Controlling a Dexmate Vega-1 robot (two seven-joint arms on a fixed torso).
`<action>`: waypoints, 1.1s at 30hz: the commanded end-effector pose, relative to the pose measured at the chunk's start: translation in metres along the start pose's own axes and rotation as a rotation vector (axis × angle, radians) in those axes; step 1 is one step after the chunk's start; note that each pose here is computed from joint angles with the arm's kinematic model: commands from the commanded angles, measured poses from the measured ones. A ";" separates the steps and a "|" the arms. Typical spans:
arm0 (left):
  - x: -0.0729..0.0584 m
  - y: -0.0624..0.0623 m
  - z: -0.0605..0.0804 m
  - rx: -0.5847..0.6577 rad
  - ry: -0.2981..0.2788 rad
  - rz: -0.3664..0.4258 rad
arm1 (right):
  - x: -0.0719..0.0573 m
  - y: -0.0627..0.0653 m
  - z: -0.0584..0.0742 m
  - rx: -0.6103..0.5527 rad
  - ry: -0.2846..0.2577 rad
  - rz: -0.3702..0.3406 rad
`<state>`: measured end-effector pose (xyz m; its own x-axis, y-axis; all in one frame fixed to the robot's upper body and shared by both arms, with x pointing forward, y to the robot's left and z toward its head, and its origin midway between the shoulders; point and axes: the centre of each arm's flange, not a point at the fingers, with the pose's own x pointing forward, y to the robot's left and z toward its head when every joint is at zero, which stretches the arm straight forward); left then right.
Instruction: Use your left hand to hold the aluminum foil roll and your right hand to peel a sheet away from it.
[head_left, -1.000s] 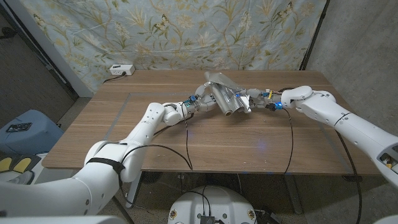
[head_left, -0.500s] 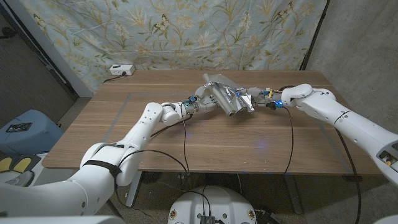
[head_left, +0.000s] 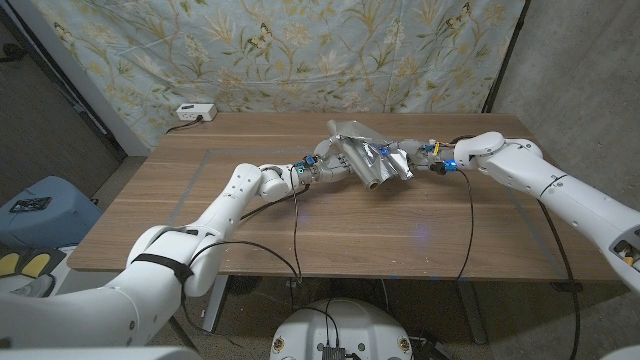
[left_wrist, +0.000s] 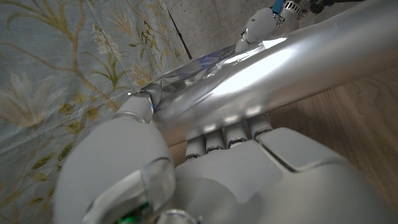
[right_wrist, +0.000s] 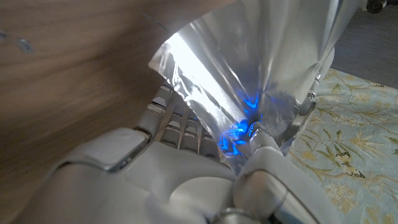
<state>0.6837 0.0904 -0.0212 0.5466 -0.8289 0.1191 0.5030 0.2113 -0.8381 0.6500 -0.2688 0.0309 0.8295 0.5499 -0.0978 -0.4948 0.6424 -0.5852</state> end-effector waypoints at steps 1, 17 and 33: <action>0.000 0.001 0.001 0.016 0.025 -0.009 | -0.005 -0.011 0.008 -0.023 0.013 -0.021; 0.003 0.005 0.000 0.024 0.055 -0.020 | -0.025 -0.033 0.017 -0.066 0.034 -0.073; 0.006 0.007 0.000 0.026 0.073 -0.033 | -0.029 -0.035 0.018 -0.087 0.062 -0.102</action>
<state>0.6890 0.0883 -0.0250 0.4932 -0.8633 0.1072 0.5315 0.2015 -0.8228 0.6396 -0.2958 0.0671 0.8794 0.4706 -0.0722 -0.3987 0.6450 -0.6520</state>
